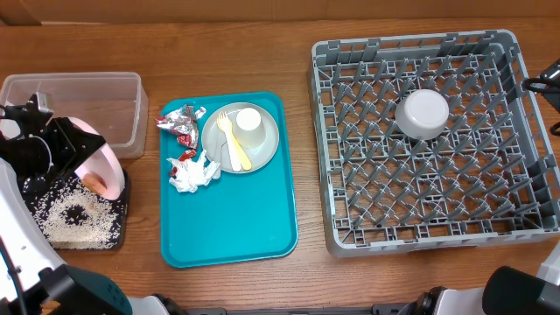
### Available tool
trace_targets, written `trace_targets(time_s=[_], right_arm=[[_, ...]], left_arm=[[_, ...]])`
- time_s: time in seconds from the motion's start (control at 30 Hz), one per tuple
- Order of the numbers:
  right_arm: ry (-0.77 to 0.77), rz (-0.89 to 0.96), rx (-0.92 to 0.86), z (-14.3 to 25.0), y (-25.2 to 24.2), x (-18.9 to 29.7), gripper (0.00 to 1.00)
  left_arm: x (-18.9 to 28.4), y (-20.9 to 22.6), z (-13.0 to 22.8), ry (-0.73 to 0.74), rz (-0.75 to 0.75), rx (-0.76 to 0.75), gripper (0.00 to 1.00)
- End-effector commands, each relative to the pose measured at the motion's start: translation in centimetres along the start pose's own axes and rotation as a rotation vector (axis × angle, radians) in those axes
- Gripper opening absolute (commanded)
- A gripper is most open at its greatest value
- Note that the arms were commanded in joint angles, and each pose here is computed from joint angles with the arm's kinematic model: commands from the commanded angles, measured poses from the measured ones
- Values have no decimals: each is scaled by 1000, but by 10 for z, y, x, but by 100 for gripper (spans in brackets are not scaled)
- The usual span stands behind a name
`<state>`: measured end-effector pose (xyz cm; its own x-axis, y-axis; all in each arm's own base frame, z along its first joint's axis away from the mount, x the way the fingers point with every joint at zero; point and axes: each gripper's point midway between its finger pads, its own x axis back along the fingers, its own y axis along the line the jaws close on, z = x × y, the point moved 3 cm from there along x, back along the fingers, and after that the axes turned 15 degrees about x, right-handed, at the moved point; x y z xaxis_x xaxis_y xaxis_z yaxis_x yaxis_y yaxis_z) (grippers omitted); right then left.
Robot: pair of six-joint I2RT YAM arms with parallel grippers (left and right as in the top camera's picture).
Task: Sort waste into correct bins and load items into the dishwasher rack
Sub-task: 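Tilt the plate with the left gripper, dumping the food piece onto the black tray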
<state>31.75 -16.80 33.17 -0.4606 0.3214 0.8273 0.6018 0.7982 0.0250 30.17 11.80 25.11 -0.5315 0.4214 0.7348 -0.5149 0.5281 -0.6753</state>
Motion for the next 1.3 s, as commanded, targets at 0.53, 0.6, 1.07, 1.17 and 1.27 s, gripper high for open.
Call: trace_targets(time_s=[0.53, 0.6, 1.07, 1.17, 1.27], right_arm=[[-5, 4, -12, 0, -2, 1, 100], [-5, 4, -12, 0, -2, 1, 100], [-5, 4, -12, 0, -2, 1, 100], [-5, 4, -12, 0, -2, 1, 100], [-5, 4, -12, 0, -2, 1, 100]], left_arm=[[29, 28, -15, -47, 73, 89, 4], [34, 31, -16, -59, 91, 97, 4], [42, 26, -19, -73, 196, 53, 4], [41, 32, -21, -70, 185, 72, 4], [43, 40, -24, -73, 186, 102, 4]])
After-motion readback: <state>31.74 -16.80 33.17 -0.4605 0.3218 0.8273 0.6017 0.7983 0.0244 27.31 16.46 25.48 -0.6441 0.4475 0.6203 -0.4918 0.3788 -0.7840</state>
